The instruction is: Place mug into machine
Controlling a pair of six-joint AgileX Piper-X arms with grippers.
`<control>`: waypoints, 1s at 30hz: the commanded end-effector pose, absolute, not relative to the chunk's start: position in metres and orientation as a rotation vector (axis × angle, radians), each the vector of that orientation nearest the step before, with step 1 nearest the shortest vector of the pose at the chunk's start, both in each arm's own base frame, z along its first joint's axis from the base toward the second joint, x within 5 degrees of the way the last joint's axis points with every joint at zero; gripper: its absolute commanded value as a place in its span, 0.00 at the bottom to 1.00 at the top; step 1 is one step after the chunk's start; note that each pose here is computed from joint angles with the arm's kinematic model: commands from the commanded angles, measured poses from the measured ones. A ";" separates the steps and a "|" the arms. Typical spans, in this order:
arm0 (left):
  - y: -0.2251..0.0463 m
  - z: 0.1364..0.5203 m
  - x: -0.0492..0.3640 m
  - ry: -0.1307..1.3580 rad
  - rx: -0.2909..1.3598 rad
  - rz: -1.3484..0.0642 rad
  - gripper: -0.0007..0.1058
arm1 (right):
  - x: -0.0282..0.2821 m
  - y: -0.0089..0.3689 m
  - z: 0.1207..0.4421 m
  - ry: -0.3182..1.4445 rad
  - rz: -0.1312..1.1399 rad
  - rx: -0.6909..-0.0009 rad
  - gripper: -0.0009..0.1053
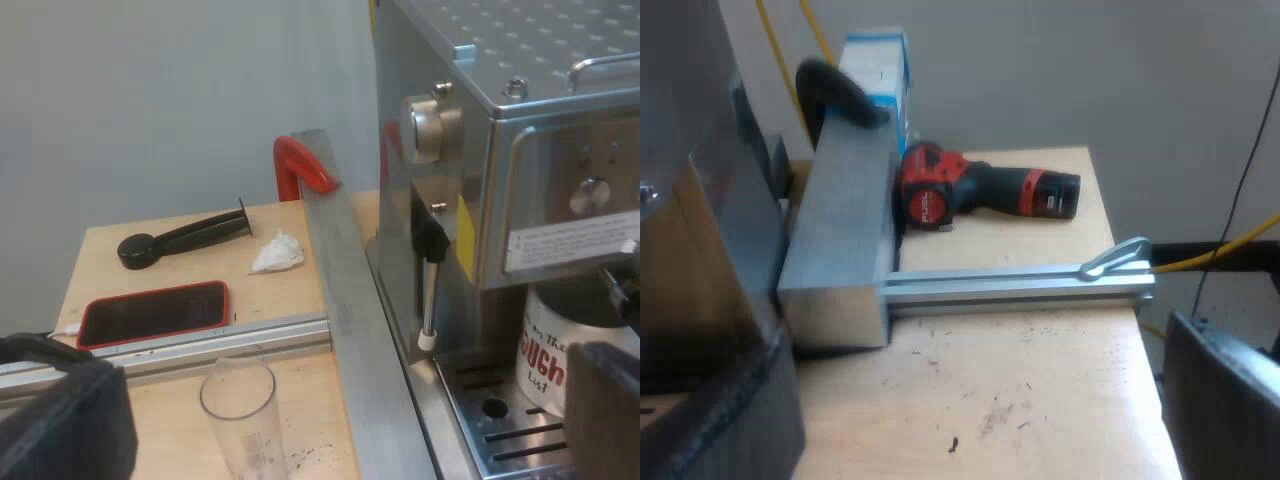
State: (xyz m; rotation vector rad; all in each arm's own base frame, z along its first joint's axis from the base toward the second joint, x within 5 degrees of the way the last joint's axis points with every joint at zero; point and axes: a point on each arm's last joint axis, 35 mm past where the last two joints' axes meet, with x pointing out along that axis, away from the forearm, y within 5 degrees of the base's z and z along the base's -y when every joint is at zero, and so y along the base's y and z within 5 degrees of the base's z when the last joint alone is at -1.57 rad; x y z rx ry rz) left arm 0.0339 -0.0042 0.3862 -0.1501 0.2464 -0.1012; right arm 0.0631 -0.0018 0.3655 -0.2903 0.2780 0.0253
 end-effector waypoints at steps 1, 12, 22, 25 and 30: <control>-0.004 0.370 0.006 0.226 -0.161 -0.089 0.83 | 0.044 -0.001 0.364 0.236 0.027 -0.307 0.72; -0.003 0.345 -0.016 0.342 -0.161 -0.080 0.83 | -0.001 0.003 0.343 0.260 0.091 -0.295 0.72; -0.004 0.338 -0.019 0.419 -0.149 -0.079 0.83 | 0.005 0.006 0.331 0.288 0.181 -0.272 0.72; -0.004 0.339 -0.017 0.400 -0.148 -0.080 0.83 | 0.008 0.006 0.329 0.277 0.192 -0.271 0.72; -0.004 0.331 0.000 0.354 -0.151 -0.086 0.83 | 0.024 0.006 0.315 0.261 0.191 -0.273 0.72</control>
